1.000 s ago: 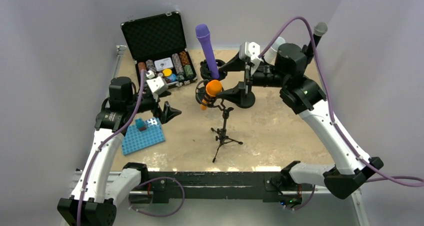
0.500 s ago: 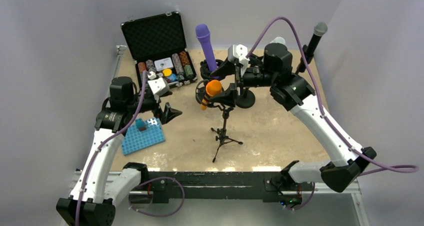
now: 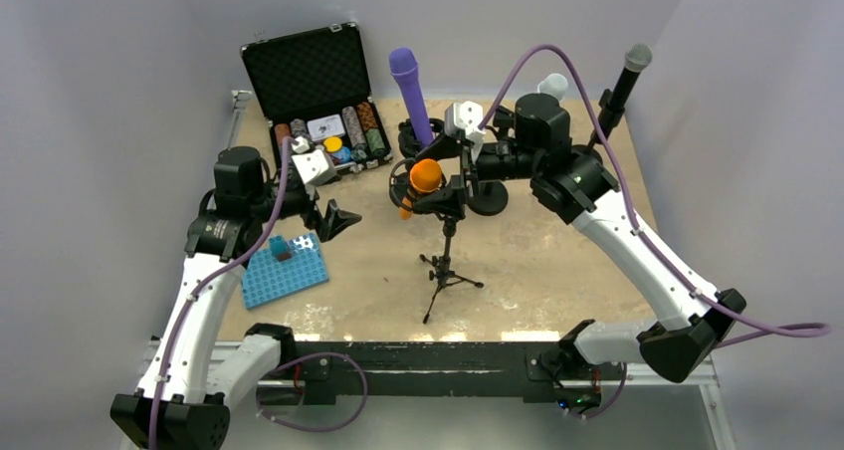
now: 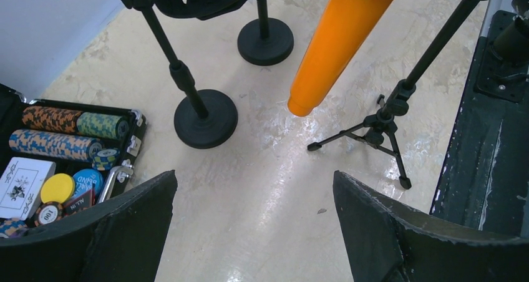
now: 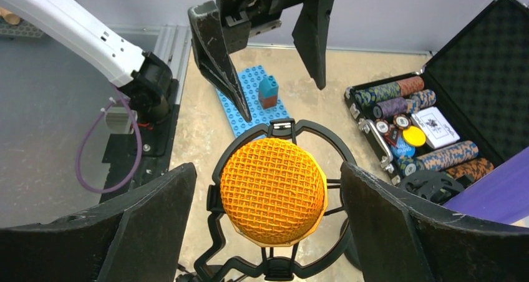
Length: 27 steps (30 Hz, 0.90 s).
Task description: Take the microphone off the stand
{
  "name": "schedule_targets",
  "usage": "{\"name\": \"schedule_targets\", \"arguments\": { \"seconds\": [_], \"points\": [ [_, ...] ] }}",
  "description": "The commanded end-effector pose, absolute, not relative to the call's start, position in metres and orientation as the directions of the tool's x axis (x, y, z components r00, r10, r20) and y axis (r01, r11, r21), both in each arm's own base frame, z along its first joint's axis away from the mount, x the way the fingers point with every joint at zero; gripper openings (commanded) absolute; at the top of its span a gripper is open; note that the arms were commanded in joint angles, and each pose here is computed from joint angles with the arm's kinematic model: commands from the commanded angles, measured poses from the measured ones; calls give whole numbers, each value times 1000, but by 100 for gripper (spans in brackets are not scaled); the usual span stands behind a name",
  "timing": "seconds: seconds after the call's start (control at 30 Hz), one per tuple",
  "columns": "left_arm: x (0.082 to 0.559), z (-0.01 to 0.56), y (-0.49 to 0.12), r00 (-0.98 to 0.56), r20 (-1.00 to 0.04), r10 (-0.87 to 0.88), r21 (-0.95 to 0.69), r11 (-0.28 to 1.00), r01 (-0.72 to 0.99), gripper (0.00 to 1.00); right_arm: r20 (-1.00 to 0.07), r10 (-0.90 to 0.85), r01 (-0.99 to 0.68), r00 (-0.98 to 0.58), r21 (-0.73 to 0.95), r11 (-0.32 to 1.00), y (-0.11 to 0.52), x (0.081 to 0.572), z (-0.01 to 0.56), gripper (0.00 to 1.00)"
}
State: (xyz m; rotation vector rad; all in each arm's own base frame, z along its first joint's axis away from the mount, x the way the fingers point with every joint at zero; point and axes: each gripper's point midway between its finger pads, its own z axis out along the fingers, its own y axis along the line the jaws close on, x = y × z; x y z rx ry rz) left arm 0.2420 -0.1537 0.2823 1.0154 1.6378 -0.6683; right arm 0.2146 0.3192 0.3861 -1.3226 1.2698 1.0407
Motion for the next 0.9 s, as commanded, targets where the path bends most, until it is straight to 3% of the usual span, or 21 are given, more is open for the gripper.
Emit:
{"name": "schedule_targets", "arguments": {
  "seconds": [0.0, 0.27, 0.57, 0.87],
  "points": [
    [243, 301, -158, -16, -956, 291, 124, 456, 881, 99, -983, -137, -990, 122, -130, 51, 319, 215, 391, 87],
    [242, 299, -157, -20, -955, 297, 124, 457, 881, 99, -982, -115, -985, 148, -157, 67, 317, 214, 404, 69],
    [241, 300, -157, -17, -954, 300, 127, 452, 883, 99, -976, -77, -971, 206, -213, 111, 309, 210, 436, 26],
    [229, 310, -154, -26, -949, 315, 125, 451, 884, 99, -968, 1, -961, 251, -249, 123, 303, 198, 492, 16]
  ]
}}
